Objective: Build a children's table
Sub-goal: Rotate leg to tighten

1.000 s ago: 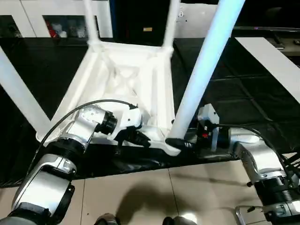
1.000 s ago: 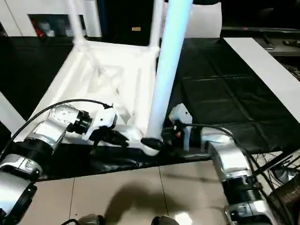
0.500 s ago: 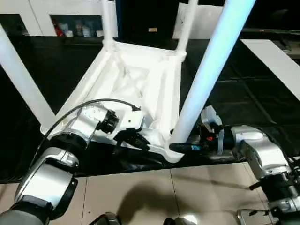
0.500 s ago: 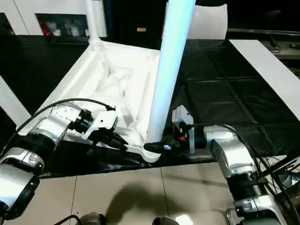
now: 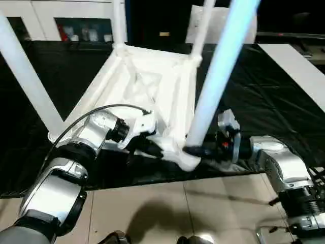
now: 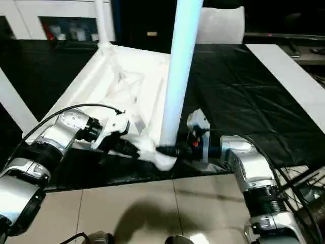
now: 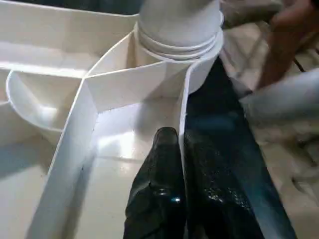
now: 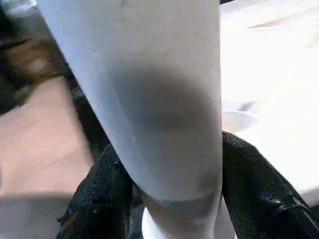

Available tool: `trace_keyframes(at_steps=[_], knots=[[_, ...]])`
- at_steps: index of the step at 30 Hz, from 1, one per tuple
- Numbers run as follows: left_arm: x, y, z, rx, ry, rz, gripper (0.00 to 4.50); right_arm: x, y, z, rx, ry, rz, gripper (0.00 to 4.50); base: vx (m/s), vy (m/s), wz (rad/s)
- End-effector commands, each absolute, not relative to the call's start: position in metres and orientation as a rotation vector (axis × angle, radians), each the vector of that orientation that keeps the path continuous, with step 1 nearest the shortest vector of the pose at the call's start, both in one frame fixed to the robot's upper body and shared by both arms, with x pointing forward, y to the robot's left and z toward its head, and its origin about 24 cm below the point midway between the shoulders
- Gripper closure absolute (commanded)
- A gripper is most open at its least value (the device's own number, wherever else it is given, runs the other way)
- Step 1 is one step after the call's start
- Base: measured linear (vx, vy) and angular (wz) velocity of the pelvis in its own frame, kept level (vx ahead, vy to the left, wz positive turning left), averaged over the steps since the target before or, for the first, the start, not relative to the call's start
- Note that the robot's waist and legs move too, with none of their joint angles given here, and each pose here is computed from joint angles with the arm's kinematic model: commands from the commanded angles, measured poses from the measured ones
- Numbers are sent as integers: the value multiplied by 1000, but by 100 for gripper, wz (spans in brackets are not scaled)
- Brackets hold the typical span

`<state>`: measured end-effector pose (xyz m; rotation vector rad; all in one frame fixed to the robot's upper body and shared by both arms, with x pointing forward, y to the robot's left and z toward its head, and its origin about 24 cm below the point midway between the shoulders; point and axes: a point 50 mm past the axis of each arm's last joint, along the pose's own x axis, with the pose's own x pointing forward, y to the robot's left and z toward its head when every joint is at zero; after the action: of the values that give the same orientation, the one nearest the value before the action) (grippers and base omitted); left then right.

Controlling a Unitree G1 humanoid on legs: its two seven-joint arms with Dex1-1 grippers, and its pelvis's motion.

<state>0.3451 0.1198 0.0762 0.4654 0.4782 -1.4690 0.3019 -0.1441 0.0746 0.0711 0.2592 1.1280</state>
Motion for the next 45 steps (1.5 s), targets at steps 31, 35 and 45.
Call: trace_keyframes(at_steps=[31,35,45], knots=[[351,91,72,496,327,-1197,450,323,-105,74,52,148,816,55,0,0,0],[344,100,71,548,326,-1323,450,319,-120,75,11,144,888,32,0,0,0],[334,120,73,635,393,-1600,450,306,-148,80,-42,188,1143,5,0,0,0]])
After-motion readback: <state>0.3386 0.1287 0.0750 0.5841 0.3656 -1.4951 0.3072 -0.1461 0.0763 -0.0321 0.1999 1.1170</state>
